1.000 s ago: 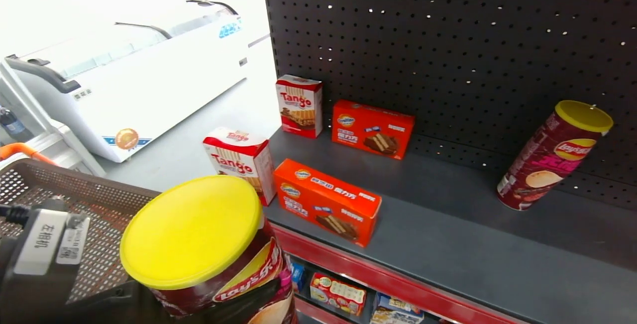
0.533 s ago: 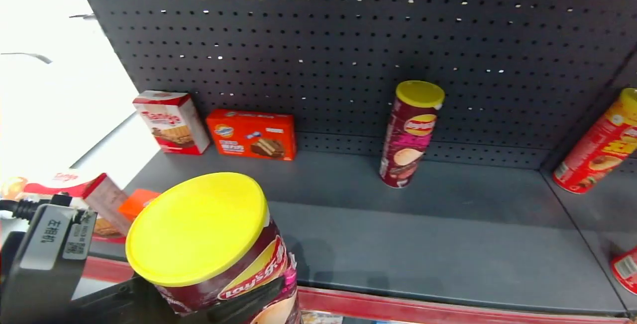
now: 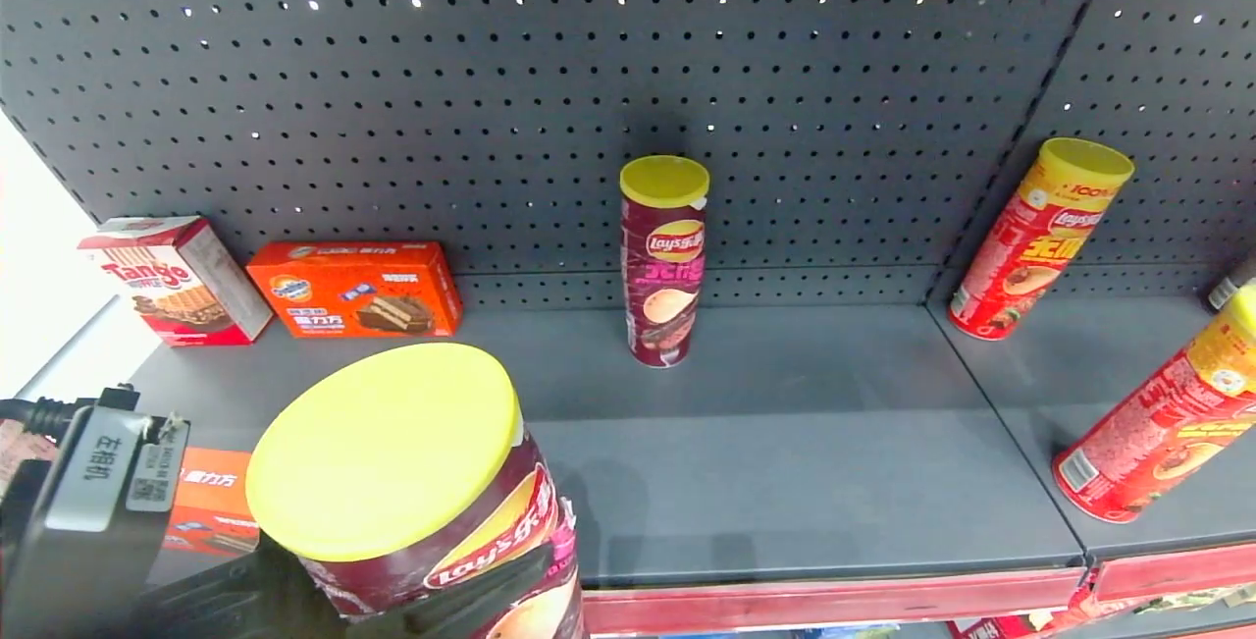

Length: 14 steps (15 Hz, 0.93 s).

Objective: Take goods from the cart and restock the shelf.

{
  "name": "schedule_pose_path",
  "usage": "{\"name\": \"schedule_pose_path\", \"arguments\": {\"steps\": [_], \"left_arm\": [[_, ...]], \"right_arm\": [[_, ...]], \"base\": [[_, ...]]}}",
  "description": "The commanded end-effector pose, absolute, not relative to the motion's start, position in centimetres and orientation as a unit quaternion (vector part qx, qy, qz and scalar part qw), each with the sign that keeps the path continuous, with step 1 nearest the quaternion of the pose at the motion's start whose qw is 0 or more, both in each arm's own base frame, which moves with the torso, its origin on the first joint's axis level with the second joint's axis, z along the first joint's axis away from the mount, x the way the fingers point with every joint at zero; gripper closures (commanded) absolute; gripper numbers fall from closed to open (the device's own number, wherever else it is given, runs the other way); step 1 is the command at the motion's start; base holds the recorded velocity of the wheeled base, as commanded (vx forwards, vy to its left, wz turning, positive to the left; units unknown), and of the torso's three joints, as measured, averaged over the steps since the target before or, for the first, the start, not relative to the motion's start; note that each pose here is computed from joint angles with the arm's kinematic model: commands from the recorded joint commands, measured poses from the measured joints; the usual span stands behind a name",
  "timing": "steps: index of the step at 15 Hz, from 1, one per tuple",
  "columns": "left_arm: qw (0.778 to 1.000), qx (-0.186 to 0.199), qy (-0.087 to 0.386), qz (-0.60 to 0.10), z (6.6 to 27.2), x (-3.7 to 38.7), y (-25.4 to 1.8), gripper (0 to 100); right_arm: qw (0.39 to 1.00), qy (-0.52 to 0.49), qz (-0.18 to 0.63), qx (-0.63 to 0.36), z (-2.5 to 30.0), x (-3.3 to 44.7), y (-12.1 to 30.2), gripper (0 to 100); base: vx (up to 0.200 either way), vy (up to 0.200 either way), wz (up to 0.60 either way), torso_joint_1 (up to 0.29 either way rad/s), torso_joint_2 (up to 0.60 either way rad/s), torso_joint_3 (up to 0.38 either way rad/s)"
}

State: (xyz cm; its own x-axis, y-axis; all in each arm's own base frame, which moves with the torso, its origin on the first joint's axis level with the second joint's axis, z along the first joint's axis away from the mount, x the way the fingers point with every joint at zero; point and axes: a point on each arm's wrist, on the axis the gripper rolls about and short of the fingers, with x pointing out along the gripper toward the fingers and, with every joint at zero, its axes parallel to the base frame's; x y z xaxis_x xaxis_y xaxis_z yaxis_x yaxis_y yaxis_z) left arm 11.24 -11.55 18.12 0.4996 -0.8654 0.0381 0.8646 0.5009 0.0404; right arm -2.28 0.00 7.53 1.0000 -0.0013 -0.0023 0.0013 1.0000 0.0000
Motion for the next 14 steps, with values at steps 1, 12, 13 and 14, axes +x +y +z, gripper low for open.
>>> {"name": "schedule_pose_path", "arguments": {"steps": [1,12,13,14], "left_arm": [[0.867,0.008,-0.026,-0.498,18.1,11.3,-11.5,100],[0.892,0.009,-0.035,-0.45,18.5,12.3,-10.1,100],[0.894,0.009,-0.033,-0.447,18.3,12.3,-10.0,100],[0.896,0.009,-0.032,-0.443,18.3,12.4,-9.9,100]], "right_arm": [[1.0,0.001,-0.001,0.0,7.5,-2.3,0.0,0],[0.999,0.0,-0.012,0.029,7.5,-2.3,0.0,0],[0.999,-0.001,-0.021,0.032,7.5,-2.3,-0.1,0],[0.999,-0.001,-0.032,0.034,7.5,-2.3,-0.1,0]], "base": [[0.0,0.0,0.0,0.0,0.0,0.0],[0.0,0.0,0.0,0.0,0.0,0.0],[0.0,0.0,0.0,0.0,0.0,0.0],[0.0,0.0,0.0,0.0,0.0,0.0]]}}
